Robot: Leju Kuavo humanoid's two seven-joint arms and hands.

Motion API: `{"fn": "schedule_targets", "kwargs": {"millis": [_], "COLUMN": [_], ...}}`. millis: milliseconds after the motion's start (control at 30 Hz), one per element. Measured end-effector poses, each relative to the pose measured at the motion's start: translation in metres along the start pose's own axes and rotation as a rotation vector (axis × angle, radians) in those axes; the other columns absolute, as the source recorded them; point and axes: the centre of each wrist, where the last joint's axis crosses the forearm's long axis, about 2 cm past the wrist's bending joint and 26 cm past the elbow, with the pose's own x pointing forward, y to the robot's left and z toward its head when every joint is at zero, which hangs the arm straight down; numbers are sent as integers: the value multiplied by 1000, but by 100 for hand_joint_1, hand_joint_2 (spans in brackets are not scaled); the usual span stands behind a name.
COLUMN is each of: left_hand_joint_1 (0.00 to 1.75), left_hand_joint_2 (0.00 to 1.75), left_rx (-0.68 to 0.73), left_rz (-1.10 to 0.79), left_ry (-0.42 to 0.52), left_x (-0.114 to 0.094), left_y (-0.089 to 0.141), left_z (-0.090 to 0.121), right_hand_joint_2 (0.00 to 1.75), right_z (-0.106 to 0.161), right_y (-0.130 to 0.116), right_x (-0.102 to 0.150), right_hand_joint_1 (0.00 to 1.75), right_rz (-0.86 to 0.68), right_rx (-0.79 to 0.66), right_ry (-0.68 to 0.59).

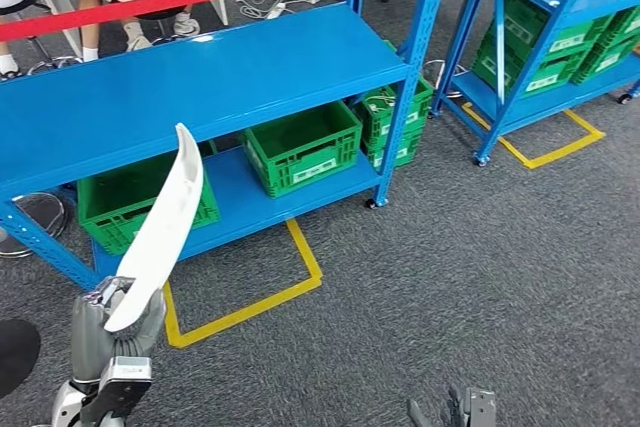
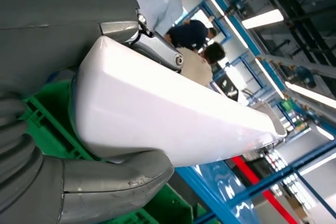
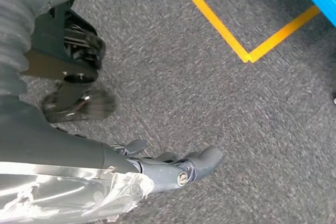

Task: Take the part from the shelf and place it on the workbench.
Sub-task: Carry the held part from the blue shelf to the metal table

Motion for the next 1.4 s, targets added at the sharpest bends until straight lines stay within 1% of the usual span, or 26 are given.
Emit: {"fn": "schedule_targets", "kwargs": {"millis": [567,933,1400], "left_hand_joint_1": [175,175,175], "left_hand_joint_2": [175,175,175], "left_rx": [-22,-21,-28], "left_rz": [22,54,85], "left_ry": [-2,-4,10], "left_x": [-3,-3,-6], "left_y": [3,2,0], "left_z": [0,-5,-5], "right_hand_joint_2": [175,175,175], "right_z": [4,8,9], "right_y": [-2,-5,-7], "right_x": [-4,-8,-9], "right_hand_joint_1": [0,0,0], "right_rz": [-34,-23,10], "right_rx": [-25,-27,-40], "right_ry": [0,11,14]}}
